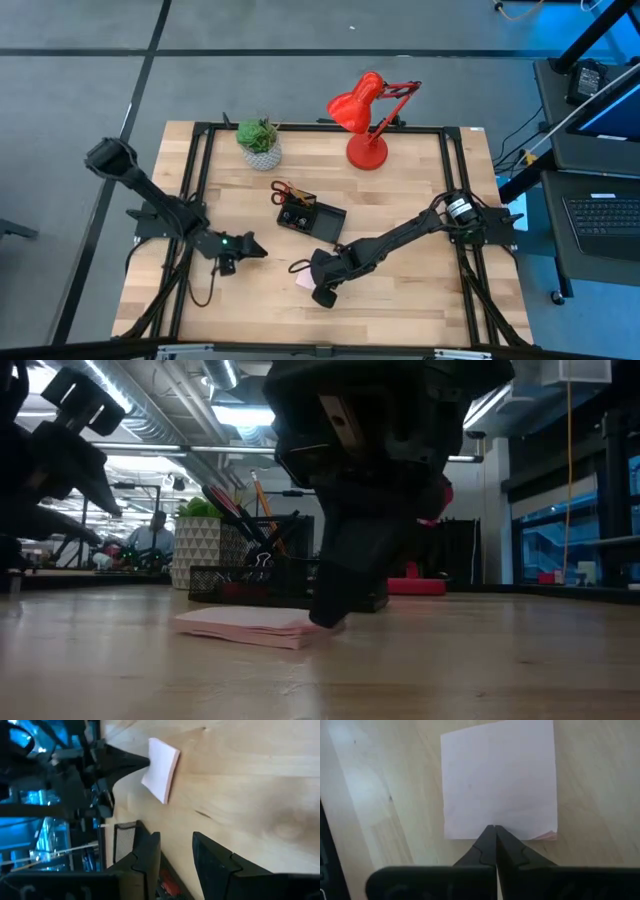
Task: Pick and place office supplies into organizer
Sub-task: Put the pink sticky notes into the black desk organizer
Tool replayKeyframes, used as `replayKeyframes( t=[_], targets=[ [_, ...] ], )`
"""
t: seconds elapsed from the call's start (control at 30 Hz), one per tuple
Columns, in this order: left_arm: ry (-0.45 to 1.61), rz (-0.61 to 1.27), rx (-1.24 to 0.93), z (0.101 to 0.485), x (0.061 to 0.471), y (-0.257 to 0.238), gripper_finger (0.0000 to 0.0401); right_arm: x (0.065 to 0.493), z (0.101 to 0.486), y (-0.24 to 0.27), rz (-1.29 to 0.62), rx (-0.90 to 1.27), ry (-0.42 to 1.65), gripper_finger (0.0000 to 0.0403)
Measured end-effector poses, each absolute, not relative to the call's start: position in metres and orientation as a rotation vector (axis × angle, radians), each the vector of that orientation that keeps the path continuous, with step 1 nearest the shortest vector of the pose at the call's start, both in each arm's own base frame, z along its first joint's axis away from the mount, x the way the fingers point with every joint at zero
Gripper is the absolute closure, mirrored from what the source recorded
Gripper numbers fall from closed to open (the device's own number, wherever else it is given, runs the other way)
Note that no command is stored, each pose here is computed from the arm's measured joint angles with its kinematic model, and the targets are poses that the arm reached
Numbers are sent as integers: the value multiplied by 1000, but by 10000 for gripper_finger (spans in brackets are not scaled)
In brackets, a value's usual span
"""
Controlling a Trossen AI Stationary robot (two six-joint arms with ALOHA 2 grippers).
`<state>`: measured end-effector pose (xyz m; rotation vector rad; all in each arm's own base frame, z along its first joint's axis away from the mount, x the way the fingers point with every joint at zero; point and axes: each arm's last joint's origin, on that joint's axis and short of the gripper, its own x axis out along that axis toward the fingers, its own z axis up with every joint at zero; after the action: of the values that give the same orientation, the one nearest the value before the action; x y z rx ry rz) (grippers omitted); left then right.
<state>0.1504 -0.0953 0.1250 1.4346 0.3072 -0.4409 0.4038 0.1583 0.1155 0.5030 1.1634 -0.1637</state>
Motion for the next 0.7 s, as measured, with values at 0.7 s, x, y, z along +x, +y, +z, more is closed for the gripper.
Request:
replayKeyframes(
  t=[0.7],
  targets=[
    [411,-597,1615,105,207,-136,249,413,117,155,-109,502,1084,402]
  ],
)
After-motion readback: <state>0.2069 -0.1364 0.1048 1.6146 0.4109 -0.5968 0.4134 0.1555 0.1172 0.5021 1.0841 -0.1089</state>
